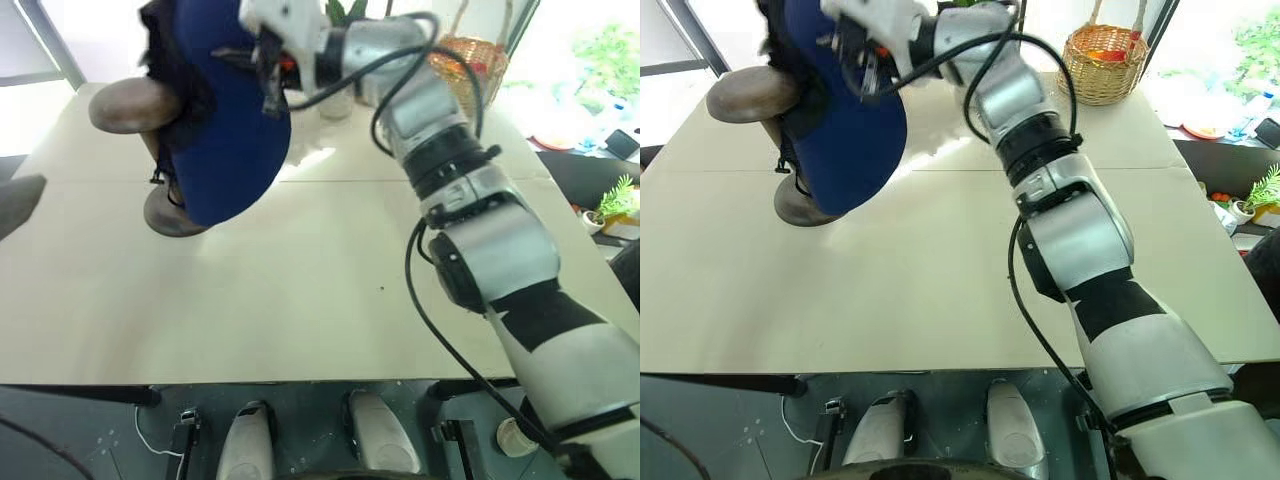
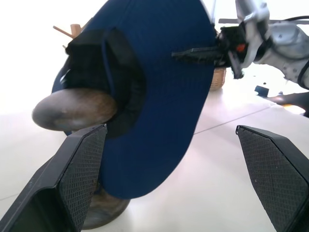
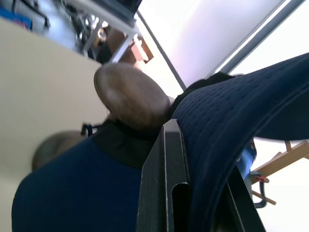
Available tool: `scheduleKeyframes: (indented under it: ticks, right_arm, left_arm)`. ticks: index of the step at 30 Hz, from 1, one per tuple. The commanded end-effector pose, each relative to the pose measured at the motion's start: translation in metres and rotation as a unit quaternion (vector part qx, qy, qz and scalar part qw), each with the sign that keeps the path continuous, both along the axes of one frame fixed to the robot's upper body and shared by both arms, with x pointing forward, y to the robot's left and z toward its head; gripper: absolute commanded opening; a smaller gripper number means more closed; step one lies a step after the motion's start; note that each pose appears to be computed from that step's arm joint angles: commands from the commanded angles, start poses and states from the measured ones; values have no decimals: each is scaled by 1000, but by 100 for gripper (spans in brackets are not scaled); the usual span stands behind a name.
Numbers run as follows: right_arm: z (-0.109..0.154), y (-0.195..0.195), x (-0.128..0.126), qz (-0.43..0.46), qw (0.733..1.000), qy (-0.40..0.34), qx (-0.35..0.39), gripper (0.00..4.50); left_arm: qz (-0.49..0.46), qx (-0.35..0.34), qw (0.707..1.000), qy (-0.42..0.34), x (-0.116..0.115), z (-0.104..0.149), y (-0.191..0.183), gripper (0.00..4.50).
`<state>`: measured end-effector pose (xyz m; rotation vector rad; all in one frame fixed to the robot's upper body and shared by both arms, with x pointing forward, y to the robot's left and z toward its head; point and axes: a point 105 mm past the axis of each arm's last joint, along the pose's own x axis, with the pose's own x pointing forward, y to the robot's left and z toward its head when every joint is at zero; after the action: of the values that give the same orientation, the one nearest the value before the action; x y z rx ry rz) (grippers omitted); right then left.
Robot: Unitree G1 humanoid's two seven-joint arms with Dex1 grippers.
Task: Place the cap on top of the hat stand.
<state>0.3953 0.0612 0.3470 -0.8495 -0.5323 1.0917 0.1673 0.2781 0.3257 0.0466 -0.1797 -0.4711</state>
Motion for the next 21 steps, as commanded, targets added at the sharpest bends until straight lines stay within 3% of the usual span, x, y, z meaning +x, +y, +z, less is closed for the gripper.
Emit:
scheduleKeyframes:
  ticks: [1, 5, 12, 15, 21]
  right_arm:
    - [29, 21, -17, 13, 995, -100, -9, 6]
    - [45, 33, -29, 13, 980, -196, -25, 6]
    - [63, 50, -72, 105, 948, -301, -6, 6]
    - [45, 54, -79, 141, 936, -322, -24, 6]
    - [-16, 57, -78, 178, 915, -352, -89, 6]
  left_arm:
    - [17, 10, 999, -32, -12, 12, 0, 450]
    - [26, 9, 999, -31, -15, 13, 2, 450]
    - [35, 3, 999, -32, -18, 13, 8, 450]
    - [39, -1, 999, -32, -19, 15, 13, 450]
    - [36, 0, 999, -29, -22, 18, 15, 450]
